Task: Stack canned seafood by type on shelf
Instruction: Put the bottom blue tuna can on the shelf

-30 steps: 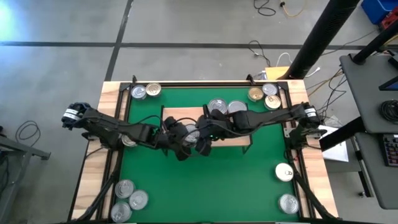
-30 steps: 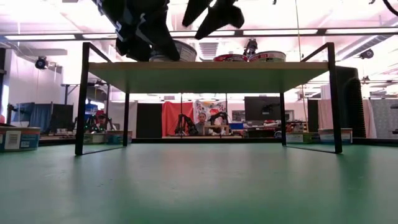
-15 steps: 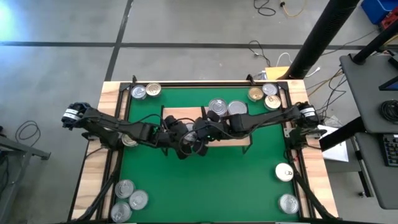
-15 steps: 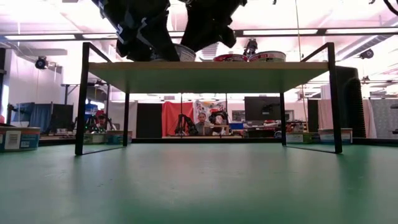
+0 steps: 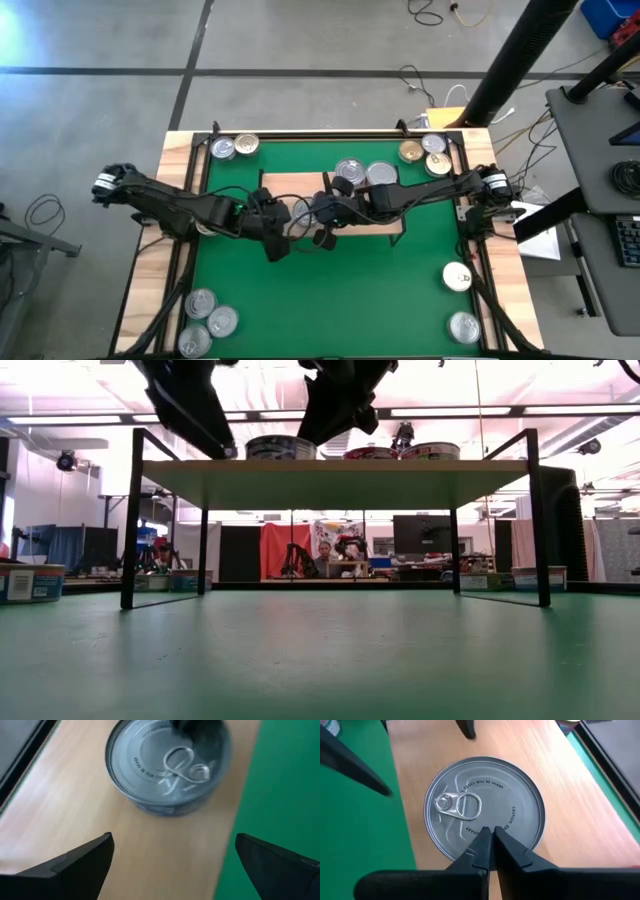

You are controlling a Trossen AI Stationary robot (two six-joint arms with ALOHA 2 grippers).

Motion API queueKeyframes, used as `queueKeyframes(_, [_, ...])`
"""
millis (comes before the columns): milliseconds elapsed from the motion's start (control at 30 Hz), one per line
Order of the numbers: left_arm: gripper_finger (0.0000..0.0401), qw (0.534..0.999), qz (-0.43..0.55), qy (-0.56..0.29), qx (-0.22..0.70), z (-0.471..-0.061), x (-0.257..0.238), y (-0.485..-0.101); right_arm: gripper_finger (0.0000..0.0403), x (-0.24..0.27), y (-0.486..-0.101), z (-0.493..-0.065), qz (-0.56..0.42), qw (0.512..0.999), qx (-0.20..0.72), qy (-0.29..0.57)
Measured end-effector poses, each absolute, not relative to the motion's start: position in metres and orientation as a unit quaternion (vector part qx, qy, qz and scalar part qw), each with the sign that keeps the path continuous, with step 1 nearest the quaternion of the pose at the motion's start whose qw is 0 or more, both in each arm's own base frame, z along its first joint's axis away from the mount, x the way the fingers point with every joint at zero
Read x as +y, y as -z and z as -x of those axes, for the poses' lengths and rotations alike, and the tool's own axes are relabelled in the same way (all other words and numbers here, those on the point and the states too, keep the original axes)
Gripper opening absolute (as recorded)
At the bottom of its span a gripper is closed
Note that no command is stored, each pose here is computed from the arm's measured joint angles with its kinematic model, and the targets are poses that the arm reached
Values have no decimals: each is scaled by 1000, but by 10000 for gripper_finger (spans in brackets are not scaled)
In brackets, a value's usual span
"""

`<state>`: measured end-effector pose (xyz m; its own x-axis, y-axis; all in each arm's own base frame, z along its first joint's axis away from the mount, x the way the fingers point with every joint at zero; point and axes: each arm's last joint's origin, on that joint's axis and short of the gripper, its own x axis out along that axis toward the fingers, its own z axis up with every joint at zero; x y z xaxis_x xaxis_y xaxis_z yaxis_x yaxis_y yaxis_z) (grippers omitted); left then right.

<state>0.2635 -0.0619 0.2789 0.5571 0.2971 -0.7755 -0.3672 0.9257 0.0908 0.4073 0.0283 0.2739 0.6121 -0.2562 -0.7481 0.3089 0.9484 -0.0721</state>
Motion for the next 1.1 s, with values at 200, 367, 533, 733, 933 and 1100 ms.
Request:
queueKeyframes(200, [397,913,48,-166,370,-245,-63,-308,13,28,-283,-406,-27,908,389,150])
queueKeyframes(367, [369,937,43,-150,311,-230,-57,-333,13,30,-320,-395,-32,923,356,140])
queueKeyframes(533, [312,939,41,-153,306,-228,-53,-335,13,33,-364,-375,-37,937,322,133])
queueKeyframes(733, [209,924,10,-139,356,-251,-53,-313,13,54,-406,-354,-51,957,264,106])
queueKeyframes(933, [45,919,-7,-116,376,-271,-42,-304,13,96,-435,-333,-53,970,224,80])
queueKeyframes(1100, [12,933,30,-78,349,-279,-34,-314,13,123,-445,-314,-61,970,220,87])
